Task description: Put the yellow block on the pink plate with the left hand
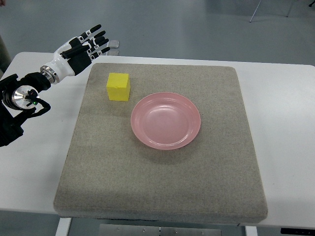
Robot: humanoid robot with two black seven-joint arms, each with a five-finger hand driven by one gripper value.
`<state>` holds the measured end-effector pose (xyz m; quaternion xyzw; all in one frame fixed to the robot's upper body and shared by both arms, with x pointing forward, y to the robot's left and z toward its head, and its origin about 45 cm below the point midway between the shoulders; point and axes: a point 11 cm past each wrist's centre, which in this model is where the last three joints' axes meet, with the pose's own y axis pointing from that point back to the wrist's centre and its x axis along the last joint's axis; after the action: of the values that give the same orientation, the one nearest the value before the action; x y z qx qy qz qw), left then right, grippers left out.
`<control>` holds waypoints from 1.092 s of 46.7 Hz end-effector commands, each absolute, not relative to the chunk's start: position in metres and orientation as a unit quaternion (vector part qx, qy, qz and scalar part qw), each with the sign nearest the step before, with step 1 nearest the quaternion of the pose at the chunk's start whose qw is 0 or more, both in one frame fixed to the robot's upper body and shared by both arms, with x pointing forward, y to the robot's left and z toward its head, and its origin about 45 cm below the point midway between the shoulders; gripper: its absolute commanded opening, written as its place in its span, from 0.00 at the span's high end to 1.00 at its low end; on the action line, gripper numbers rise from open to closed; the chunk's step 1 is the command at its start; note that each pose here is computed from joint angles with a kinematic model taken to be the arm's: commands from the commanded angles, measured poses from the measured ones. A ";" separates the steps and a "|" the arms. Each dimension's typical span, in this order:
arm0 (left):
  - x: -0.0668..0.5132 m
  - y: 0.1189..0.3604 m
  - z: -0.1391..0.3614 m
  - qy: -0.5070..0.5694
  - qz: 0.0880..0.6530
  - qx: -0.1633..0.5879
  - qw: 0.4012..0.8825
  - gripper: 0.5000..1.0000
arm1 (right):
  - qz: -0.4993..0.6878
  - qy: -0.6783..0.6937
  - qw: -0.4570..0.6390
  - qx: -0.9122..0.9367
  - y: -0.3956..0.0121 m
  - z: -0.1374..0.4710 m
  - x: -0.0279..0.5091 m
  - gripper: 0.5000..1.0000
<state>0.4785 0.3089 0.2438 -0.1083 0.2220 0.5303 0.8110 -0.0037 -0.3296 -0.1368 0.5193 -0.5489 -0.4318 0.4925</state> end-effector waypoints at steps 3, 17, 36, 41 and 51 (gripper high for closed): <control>0.478 0.309 0.244 0.222 0.530 -0.108 0.811 0.01 | -0.432 -0.549 0.493 0.519 -0.330 -0.137 -0.004 0.15; 0.479 0.309 0.244 0.221 0.531 -0.106 0.811 0.01 | -0.432 -0.549 0.492 0.519 -0.330 -0.137 -0.004 0.15; 0.476 0.320 0.250 0.188 0.520 -0.072 0.830 0.01 | -0.432 -0.549 0.492 0.519 -0.330 -0.137 -0.004 0.15; 0.477 0.317 0.252 0.139 0.507 -0.004 0.851 0.01 | -0.432 -0.549 0.492 0.519 -0.330 -0.137 -0.004 0.15; 0.478 0.322 0.260 0.027 0.478 0.132 0.868 0.01 | -0.432 -0.549 0.493 0.519 -0.330 -0.137 -0.004 0.15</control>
<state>0.4778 0.3179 0.2571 0.0934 0.0611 0.4851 0.8673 -0.0038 -0.3296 -0.1369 0.5192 -0.5489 -0.4319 0.4926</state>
